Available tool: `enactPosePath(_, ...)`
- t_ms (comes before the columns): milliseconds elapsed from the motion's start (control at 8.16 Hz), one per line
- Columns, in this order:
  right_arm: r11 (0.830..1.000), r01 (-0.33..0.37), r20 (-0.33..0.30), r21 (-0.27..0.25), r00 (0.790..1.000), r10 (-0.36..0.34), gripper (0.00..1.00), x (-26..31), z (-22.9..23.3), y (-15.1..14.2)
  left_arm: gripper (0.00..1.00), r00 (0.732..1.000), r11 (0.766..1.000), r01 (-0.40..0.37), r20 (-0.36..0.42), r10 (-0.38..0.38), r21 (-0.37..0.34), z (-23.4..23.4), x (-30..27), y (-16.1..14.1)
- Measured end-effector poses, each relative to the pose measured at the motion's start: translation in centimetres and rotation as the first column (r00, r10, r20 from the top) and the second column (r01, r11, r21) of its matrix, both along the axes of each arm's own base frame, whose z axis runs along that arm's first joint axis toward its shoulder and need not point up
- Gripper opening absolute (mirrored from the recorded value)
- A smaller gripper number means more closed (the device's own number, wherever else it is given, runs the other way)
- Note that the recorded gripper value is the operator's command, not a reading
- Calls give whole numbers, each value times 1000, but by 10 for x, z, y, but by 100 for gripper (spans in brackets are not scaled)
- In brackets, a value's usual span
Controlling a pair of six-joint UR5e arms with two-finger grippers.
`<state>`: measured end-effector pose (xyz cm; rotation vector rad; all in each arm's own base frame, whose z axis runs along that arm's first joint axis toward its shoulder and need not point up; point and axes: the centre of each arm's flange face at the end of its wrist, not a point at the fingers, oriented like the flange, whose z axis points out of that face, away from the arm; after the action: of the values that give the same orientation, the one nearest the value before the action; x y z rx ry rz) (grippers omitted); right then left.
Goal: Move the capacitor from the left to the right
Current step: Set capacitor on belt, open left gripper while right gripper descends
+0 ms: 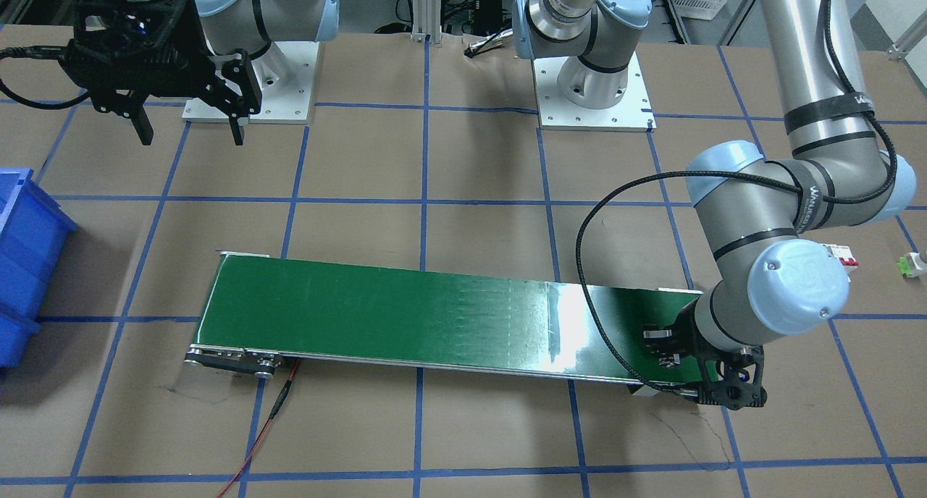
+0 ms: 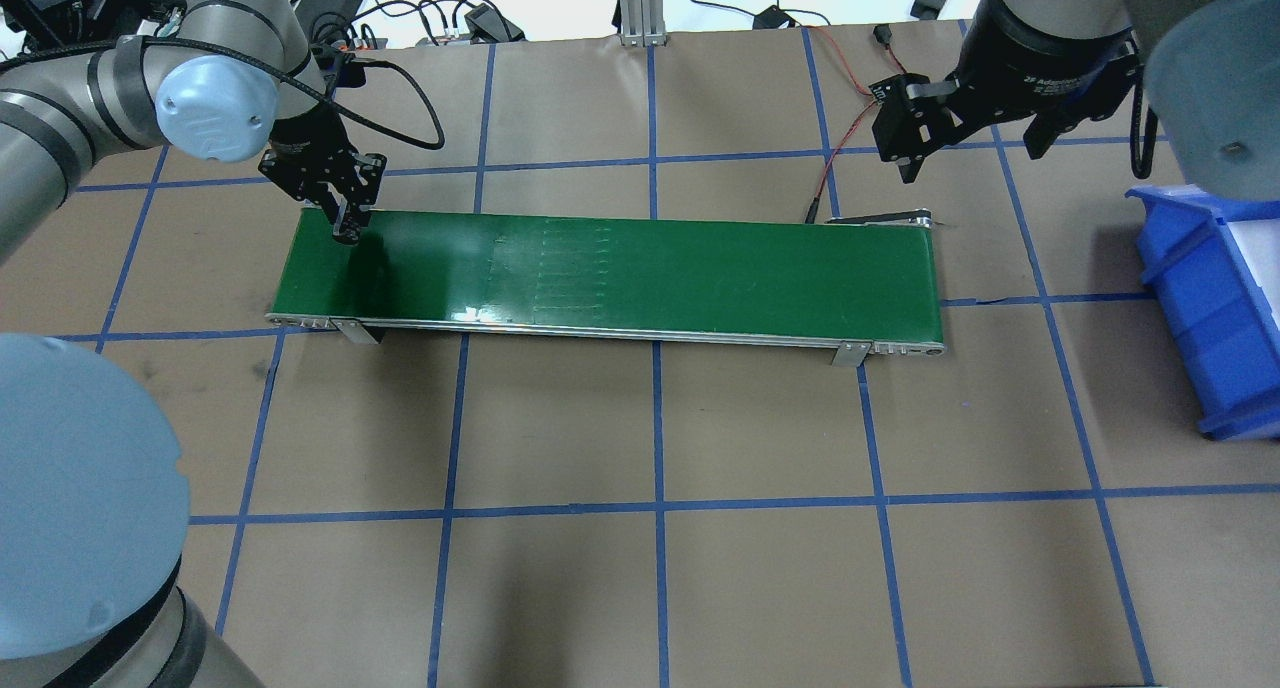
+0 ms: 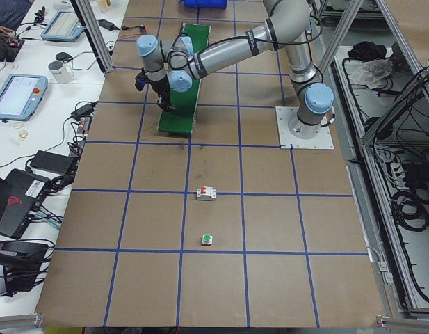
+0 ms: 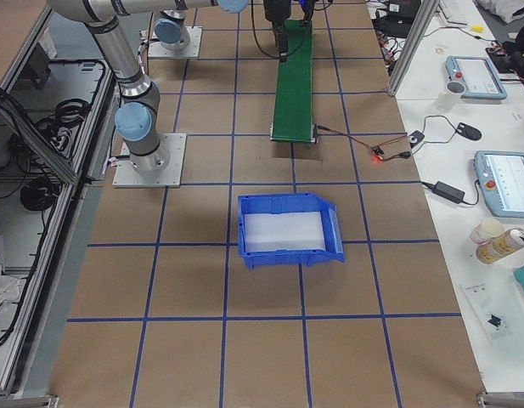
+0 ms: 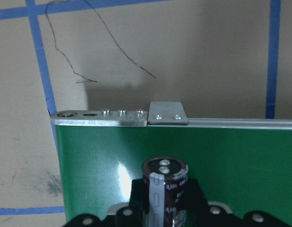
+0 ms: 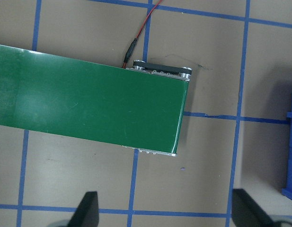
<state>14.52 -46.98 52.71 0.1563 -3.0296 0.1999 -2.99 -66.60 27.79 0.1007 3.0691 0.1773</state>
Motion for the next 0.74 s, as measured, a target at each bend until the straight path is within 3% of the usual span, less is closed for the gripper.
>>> enactPosePath(245,999,12,-32,53,999,-10,100,-4,-23,-17,0,1000,1000,-6,3,6,11,-1,-2,2)
enactPosePath(368,996,22,-39,85,999,-19,100,-7,-38,-27,7,1000,1000,-9,3,9,14,-2,-3,3)
enactPosePath(735,984,56,-42,169,998,-50,100,-22,-80,-55,96,1000,999,-7,-5,7,38,-14,-9,9)
